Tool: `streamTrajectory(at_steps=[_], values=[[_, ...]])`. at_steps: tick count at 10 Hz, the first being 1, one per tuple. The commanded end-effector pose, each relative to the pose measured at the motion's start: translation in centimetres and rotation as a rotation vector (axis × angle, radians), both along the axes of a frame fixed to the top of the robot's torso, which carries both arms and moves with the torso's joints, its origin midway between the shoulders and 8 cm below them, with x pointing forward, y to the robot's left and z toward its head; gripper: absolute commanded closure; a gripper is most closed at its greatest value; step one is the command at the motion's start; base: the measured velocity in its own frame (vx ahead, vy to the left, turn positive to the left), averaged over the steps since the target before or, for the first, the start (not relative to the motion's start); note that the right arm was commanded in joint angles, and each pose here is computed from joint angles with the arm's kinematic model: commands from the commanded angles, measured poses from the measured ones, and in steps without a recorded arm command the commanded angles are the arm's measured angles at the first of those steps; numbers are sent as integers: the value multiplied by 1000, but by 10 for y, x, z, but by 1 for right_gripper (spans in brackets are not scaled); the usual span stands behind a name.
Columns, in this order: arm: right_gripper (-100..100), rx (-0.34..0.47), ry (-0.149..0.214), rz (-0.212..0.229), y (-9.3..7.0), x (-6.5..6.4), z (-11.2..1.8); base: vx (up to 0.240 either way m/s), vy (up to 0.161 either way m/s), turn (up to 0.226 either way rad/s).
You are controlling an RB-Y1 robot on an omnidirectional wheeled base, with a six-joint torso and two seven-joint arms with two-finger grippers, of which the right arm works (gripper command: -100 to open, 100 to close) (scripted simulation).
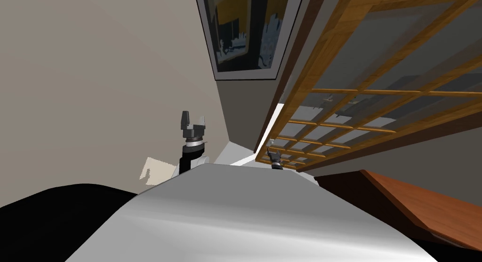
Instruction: Pull the door open
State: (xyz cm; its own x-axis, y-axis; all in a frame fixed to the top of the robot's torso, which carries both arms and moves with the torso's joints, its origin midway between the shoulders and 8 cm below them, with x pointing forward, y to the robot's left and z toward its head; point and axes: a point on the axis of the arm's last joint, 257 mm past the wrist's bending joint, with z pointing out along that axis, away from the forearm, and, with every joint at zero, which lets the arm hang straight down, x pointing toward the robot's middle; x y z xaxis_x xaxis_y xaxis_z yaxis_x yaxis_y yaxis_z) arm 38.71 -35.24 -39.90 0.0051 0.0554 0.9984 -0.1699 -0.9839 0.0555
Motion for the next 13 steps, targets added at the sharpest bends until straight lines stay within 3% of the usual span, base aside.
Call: streamTrajectory(at_steps=[1, 2, 3, 6, 7, 8, 9, 10, 13], values=[[-100, 53, -5, -6, 2, -1, -1, -56, -27, 42], [-100, 31, -3, -3, 1, -1, 0, -28, -13, 7], [-100, 37, -4, -30, -18, -6, -1, 76, 26, 156], [-100, 38, -6, -66, -44, -15, -2, 200, 10, 153], [-100, 38, -6, -66, -44, -15, -2, 138, 3, 36], [-100, 38, -8, -83, -57, -19, -1, 133, -8, 83], [-100, 36, -6, -74, -51, -17, -1, 71, -10, 25], [100, 36, -6, -74, -51, -17, -1, -8, -1, -33], [100, 36, -6, -74, -51, -17, -1, -22, -4, 2]])
